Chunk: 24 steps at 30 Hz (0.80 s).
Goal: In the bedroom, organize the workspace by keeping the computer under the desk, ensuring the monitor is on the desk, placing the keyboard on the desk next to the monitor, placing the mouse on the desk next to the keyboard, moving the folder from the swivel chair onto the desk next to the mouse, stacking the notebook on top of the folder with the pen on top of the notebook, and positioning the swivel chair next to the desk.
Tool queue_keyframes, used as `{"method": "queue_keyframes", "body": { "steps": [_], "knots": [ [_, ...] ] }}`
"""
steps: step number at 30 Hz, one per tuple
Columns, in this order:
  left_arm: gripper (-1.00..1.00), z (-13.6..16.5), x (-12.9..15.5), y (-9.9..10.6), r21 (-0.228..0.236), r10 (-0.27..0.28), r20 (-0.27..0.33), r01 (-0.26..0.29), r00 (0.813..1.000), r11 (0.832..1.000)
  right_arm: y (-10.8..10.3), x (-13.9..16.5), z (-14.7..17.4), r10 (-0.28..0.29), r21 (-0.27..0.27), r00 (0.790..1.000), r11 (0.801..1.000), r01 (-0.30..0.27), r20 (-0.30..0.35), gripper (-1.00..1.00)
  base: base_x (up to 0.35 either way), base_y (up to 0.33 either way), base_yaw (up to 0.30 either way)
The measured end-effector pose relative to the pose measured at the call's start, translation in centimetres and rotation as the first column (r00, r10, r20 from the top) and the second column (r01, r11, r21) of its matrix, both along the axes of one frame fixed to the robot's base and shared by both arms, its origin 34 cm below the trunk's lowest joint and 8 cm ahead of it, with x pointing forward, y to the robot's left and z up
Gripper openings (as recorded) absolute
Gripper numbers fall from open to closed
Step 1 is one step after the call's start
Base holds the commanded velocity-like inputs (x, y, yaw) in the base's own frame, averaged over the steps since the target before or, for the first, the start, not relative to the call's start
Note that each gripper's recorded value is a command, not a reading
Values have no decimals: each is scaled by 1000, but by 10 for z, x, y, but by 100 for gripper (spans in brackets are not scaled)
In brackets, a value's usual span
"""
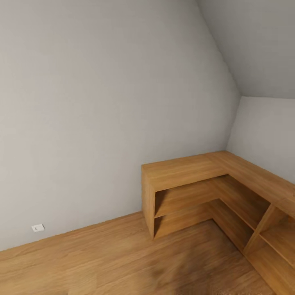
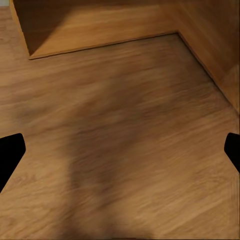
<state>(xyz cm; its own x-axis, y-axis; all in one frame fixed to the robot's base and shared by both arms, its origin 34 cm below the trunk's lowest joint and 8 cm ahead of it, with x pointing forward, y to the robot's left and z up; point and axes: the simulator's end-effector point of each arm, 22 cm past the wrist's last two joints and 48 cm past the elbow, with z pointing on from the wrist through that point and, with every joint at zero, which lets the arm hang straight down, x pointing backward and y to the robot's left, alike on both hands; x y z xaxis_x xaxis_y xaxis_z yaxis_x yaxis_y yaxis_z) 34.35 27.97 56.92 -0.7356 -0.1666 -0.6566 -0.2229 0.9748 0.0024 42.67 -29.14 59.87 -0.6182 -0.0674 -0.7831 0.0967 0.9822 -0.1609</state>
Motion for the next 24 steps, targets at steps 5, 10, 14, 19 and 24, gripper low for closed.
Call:
{"method": "queue_keyframes", "body": {
  "steps": [5, 10, 14, 19, 24],
  "knots": [
    [100, -1, -1, -1, -2, -2, -6, 2, 1000, 1000, -12, -4, -1, -76, 11, 997, 997, 76, -5, 100, 0, 0, -240],
    [100, 4, -3, -2, -5, -3, -12, 3, 1000, 1000, -16, -6, 4, -99, 14, 995, 995, 99, -9, 100, 0, 0, -175],
    [100, 9, -4, -3, -6, -4, -14, 4, 1000, 1000, -16, -6, 9, -105, 16, 994, 994, 106, -9, 100, 0, 0, -85],
    [100, 15, -5, -2, -6, -2, -15, 2, 1000, 1000, -16, -7, 16, -107, 17, 994, 994, 108, -9, 100, 0, 0, -26],
    [100, 22, -6, -1, -5, 1, -15, -1, 1000, 1000, -16, -7, 23, -107, 18, 994, 994, 108, -8, 100, 0, 0, -13]
  ]
}}
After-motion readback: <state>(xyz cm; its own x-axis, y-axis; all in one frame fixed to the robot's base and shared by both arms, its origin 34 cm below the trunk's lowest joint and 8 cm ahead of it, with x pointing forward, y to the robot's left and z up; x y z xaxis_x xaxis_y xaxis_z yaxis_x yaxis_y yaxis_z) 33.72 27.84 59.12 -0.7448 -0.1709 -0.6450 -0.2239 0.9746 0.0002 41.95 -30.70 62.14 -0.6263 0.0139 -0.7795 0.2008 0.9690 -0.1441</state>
